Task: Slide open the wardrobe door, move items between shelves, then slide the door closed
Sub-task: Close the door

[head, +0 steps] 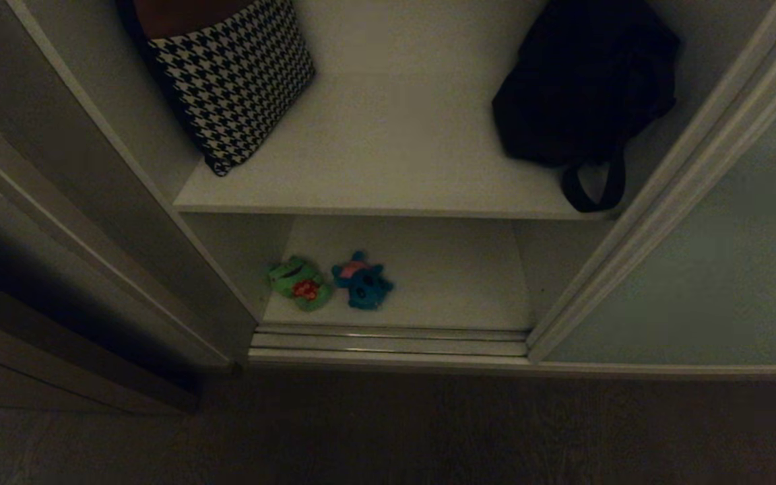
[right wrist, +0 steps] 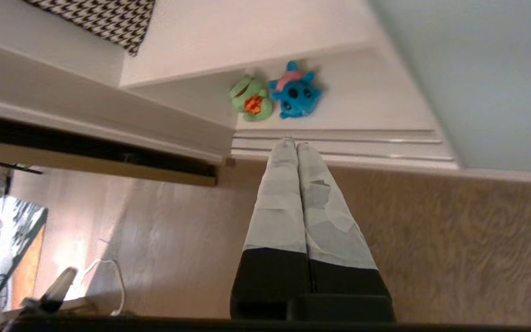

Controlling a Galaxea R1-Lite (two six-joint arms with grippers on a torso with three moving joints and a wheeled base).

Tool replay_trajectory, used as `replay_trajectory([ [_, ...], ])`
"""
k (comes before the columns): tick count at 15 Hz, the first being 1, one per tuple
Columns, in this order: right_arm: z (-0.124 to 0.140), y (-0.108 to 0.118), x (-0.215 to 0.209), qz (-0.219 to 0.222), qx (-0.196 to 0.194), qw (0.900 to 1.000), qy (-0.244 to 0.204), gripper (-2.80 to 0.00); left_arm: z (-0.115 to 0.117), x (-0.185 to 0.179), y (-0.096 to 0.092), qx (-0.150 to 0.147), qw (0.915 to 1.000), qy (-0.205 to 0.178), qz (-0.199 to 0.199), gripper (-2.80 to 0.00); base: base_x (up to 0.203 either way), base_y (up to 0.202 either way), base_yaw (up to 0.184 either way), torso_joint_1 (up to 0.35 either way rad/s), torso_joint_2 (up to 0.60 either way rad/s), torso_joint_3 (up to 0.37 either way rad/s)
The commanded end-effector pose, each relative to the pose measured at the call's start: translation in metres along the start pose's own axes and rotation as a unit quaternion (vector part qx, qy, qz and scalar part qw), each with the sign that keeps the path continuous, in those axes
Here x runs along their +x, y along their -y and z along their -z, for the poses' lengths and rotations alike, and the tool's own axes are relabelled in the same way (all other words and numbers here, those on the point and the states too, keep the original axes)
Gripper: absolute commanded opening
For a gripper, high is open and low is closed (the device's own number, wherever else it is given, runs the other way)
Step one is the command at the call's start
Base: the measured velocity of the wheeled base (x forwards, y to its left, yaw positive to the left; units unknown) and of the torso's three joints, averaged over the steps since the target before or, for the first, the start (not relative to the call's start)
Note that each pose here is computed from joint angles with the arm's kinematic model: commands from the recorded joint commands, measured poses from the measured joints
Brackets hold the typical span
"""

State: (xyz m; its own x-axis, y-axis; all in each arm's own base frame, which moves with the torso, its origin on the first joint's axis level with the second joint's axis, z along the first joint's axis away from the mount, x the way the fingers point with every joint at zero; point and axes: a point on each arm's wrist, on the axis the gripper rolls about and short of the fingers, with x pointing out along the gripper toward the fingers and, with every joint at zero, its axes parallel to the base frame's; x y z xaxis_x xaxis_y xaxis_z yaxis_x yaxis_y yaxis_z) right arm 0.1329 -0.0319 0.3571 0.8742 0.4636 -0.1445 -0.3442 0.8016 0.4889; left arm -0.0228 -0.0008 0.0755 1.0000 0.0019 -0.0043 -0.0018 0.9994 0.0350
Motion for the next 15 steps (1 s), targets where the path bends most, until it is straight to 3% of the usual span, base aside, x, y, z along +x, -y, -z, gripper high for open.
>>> replay_trajectory([
  [1, -0.004, 0.012, 0.016, 0.003, 0.014, 1.000, -0.015, -2.80, 0.000, 0.000, 0.000, 0.000, 1.0000, -0.001, 0.000, -2.80, 0.000, 0.000, 0.000, 0.000, 0.00, 0.000],
  [5, -0.011, 0.025, 0.045, 0.042, 0.011, 0.999, -0.012, -2.80, 0.000, 0.000, 0.000, 0.000, 1.0000, -0.001, -0.001, -2.80, 0.000, 0.000, 0.000, 0.000, 0.00, 0.000],
  [15, -0.026, 0.037, 0.075, 0.063, 0.018, 0.998, -0.008, -2.80, 0.000, 0.000, 0.000, 0.000, 1.0000, -0.001, -0.001, -2.80, 0.000, 0.000, 0.000, 0.000, 0.00, 0.000],
])
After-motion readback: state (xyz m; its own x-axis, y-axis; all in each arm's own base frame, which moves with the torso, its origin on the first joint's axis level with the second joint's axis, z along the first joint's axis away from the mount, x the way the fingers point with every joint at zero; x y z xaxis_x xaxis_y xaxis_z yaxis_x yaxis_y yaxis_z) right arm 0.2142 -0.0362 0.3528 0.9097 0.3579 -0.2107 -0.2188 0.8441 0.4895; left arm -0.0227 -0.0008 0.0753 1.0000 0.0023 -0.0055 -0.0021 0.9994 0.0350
